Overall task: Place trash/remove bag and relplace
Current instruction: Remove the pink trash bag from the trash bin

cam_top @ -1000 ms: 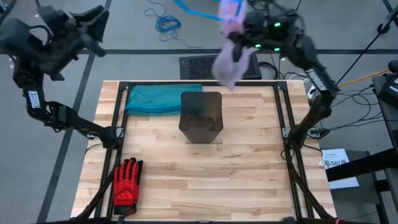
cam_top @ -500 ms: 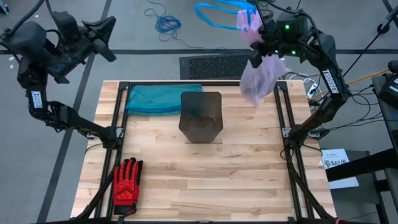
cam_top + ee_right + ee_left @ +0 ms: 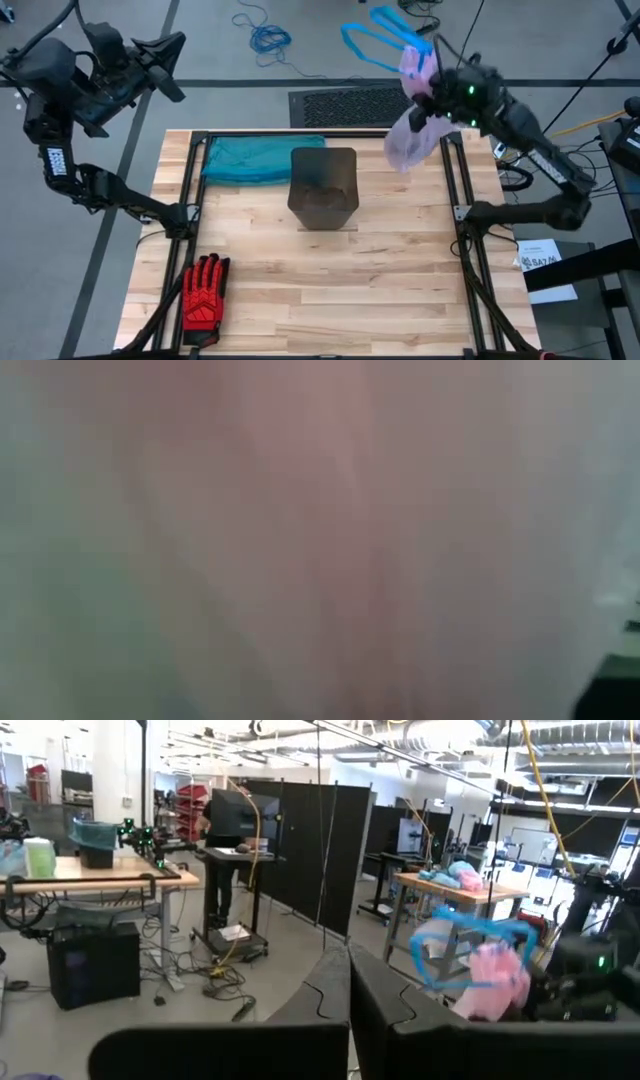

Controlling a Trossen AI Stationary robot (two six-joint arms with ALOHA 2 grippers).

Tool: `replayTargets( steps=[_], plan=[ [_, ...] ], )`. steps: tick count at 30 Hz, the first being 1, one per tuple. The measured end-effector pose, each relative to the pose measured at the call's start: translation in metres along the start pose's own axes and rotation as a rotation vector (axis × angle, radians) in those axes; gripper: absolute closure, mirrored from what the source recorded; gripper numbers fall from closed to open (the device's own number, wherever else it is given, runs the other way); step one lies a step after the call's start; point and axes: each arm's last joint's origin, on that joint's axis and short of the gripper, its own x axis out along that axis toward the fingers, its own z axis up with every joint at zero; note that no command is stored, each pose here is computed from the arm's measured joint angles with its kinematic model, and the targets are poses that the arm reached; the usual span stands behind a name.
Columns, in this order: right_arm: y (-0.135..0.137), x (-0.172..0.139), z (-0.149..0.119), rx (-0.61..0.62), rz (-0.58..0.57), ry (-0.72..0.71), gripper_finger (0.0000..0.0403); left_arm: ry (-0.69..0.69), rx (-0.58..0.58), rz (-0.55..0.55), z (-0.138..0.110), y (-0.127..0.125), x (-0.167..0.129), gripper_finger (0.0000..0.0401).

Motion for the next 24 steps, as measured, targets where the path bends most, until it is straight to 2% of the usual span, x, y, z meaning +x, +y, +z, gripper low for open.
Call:
replayTargets(
  steps=[5, 8, 12, 16, 24],
  plan=[
    [-0.007, 0.022, -0.054, 0.046, -0.13, 0.031, 0.0403, 0.0, -0.03, -0.004, 0.0, 0.0, 0.0, 0.0401],
    [-0.015, 0.038, -0.083, 0.1, -0.202, 0.001, 0.0403, 0.002, -0.046, -0.006, 0.0, -0.001, 0.001, 0.0401],
    [-0.03, 0.053, -0.115, 0.155, -0.288, -0.09, 0.0403, 0.002, -0.053, -0.007, 0.0, -0.001, 0.001, 0.0401],
    [-0.042, 0.061, -0.139, 0.18, -0.344, -0.111, 0.0403, 0.002, -0.054, -0.01, 0.0, -0.001, 0.001, 0.0401],
    [-0.054, 0.07, -0.201, 0.25, -0.439, -0.033, 0.0403, 0.009, -0.049, -0.011, -0.002, -0.004, 0.006, 0.0401]
  ],
)
